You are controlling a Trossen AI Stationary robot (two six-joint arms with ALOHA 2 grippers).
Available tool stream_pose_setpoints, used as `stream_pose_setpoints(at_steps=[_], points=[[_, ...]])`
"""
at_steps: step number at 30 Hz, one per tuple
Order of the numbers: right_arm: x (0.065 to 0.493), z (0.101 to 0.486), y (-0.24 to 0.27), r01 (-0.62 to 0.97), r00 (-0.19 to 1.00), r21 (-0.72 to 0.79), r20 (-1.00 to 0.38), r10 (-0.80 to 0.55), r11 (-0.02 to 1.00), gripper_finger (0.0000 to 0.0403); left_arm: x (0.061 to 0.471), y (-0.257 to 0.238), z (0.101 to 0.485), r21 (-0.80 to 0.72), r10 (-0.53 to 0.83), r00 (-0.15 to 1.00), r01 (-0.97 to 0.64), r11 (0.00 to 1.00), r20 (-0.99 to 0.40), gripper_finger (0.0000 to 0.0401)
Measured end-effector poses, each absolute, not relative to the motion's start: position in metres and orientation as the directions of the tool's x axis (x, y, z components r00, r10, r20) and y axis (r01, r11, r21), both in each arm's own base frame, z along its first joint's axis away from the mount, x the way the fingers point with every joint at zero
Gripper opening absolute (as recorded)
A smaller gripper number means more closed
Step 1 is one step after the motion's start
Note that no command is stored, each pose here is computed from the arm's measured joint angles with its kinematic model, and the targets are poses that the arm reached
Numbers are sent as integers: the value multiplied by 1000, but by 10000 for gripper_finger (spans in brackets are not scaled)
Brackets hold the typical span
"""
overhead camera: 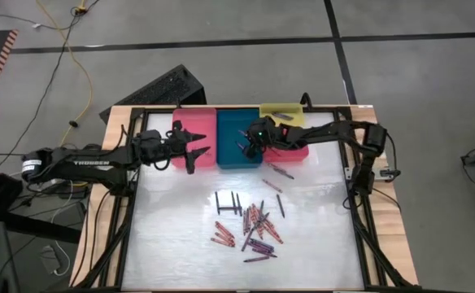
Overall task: Sort crayons
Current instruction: Put the violet crayon into the blue bin
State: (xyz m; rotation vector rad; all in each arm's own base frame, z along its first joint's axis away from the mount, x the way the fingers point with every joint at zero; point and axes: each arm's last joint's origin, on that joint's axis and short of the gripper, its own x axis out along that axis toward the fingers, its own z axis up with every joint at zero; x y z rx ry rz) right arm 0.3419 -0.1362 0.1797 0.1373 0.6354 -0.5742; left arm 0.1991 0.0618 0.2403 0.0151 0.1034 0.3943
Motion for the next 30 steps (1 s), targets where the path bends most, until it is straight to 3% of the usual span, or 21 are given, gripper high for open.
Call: stream_pose_setpoints(at_steps=[13, 20, 30], points=[[357, 172, -140, 508, 671, -31, -611, -419, 860, 11, 199, 81, 232, -43, 399, 907, -407, 912, -135, 204], [366, 188, -137, 472, 673, -28, -635, -381, 881, 51, 199, 81, 232, -85, 395, 908, -408, 909, -139, 204], [368, 232, -113, 413, 609, -62, -724, -326, 909, 67, 204, 67, 232, -208, 179, 975, -204, 957, -135, 204]])
